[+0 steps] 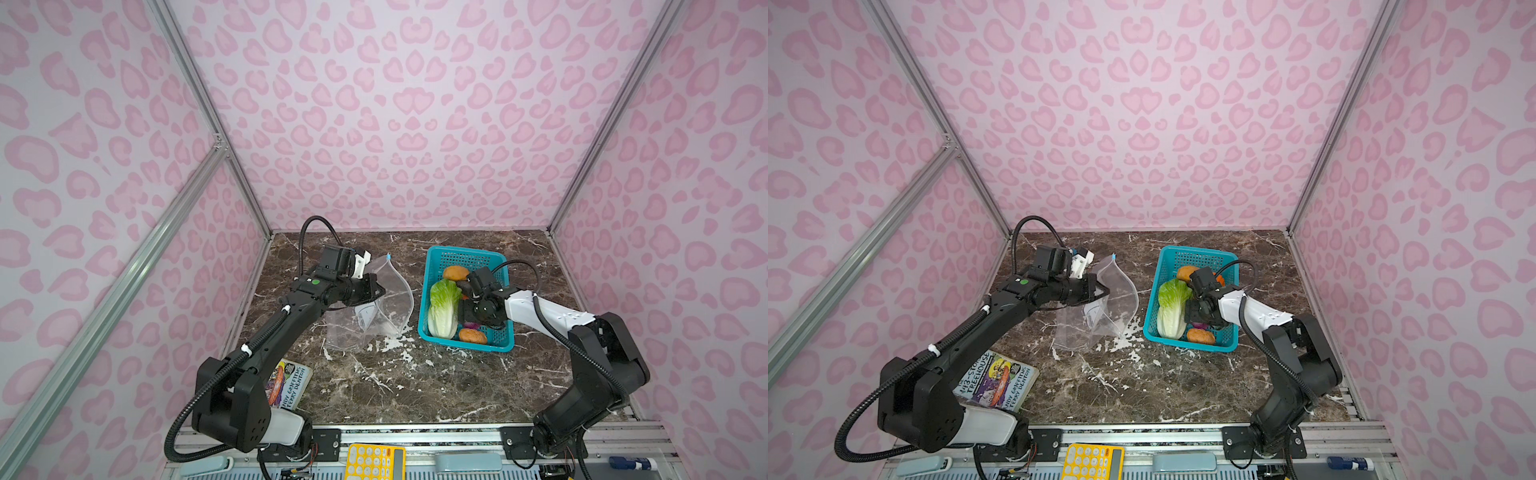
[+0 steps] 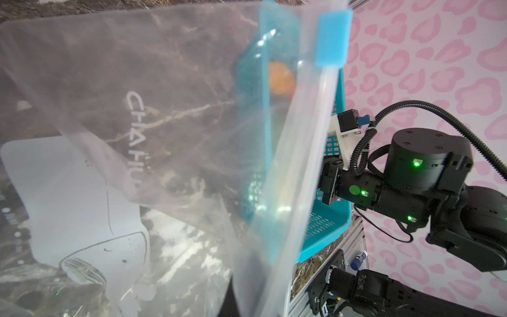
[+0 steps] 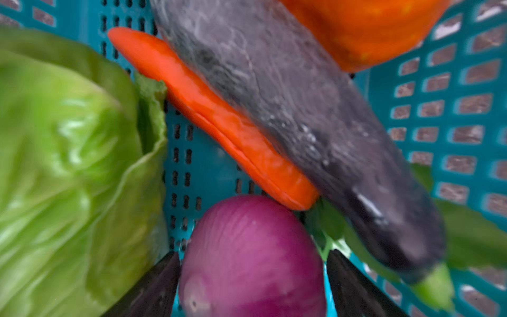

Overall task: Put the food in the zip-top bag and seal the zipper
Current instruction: 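Grasp the red onion in the basket with the right gripper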

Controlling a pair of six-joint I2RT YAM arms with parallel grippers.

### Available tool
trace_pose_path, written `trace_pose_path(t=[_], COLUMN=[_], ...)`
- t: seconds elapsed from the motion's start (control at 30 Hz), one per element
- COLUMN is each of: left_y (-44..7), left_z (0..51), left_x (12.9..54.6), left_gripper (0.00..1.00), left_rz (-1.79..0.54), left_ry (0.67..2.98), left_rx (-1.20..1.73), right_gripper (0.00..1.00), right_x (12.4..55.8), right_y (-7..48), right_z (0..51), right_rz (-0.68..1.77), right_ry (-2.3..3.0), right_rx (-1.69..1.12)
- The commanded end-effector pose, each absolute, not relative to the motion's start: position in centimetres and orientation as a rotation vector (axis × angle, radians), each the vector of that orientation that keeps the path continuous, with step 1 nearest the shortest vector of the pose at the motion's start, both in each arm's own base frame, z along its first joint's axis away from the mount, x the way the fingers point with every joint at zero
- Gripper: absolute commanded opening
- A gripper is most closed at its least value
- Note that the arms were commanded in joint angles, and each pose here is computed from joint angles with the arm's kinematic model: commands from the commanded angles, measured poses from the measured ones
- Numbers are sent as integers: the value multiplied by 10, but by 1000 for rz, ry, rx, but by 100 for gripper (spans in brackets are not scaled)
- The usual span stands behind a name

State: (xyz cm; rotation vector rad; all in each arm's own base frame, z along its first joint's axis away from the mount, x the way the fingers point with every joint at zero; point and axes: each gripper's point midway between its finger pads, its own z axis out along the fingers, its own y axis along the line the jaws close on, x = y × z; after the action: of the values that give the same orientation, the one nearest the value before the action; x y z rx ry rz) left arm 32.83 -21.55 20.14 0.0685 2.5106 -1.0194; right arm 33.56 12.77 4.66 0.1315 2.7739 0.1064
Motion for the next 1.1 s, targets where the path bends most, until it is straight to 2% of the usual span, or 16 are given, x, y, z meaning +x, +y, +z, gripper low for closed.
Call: trace_pose_path(t=[0.0, 0.1, 0.43, 0.67, 1.07], left_y=[-219, -219, -219, -220, -222], left_z=[208, 208, 208, 211, 213], left_x=[332, 332, 331, 330, 328], left_gripper=[3, 3, 3, 3, 3], left_rz=[-1036, -1036, -1039, -1046, -1061], left_ry=[2481, 2482, 2484, 2477, 2473], left_rx=[85, 86, 89, 93, 101], right_gripper=[86, 85, 67, 56, 49], right_x=[338, 337, 338, 341, 342], right_y=[130, 129, 128, 125, 143], right_z=[40, 38, 52, 90, 170], right_rz=[124, 116, 124, 157, 328], right_ry=[2765, 2767, 2732, 2648, 2457], right_rx=[153, 157, 155, 133, 64])
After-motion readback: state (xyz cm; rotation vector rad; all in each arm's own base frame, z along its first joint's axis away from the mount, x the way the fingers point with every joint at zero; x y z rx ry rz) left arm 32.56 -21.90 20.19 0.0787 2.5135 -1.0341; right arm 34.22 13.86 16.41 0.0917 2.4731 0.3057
